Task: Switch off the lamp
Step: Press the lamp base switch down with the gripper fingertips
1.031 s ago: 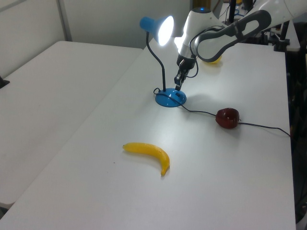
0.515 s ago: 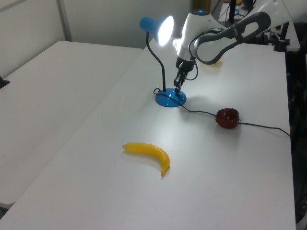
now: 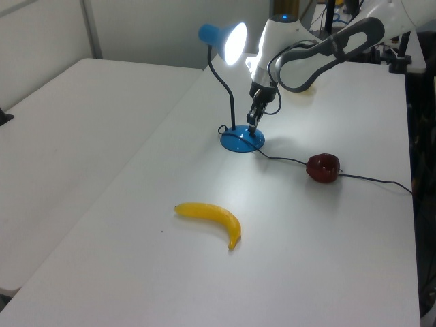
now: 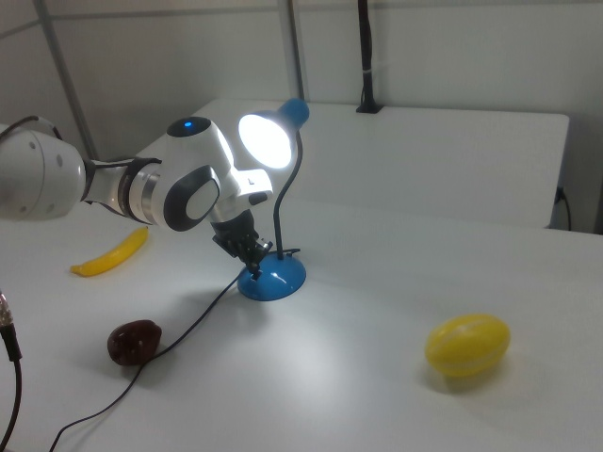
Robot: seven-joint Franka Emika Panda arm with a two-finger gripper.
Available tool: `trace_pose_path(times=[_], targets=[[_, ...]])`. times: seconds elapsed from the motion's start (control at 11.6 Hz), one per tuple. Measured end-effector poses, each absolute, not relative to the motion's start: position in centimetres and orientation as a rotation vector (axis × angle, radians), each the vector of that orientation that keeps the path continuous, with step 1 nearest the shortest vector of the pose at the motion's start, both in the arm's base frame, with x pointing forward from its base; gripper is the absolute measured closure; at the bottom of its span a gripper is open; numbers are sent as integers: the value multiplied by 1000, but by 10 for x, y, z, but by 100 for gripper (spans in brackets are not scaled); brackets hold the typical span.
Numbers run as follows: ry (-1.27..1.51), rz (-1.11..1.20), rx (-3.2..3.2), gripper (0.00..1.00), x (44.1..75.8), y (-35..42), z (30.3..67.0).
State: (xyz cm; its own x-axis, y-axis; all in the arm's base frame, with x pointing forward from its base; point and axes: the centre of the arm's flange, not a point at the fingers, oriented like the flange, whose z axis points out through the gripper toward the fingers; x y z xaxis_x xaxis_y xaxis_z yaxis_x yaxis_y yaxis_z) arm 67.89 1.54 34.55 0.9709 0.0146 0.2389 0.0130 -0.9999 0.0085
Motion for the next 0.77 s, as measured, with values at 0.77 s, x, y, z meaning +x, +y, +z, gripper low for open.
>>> trace_pose_path(times=[0.77], targets=[[12, 356, 3114, 99, 677, 15, 338]])
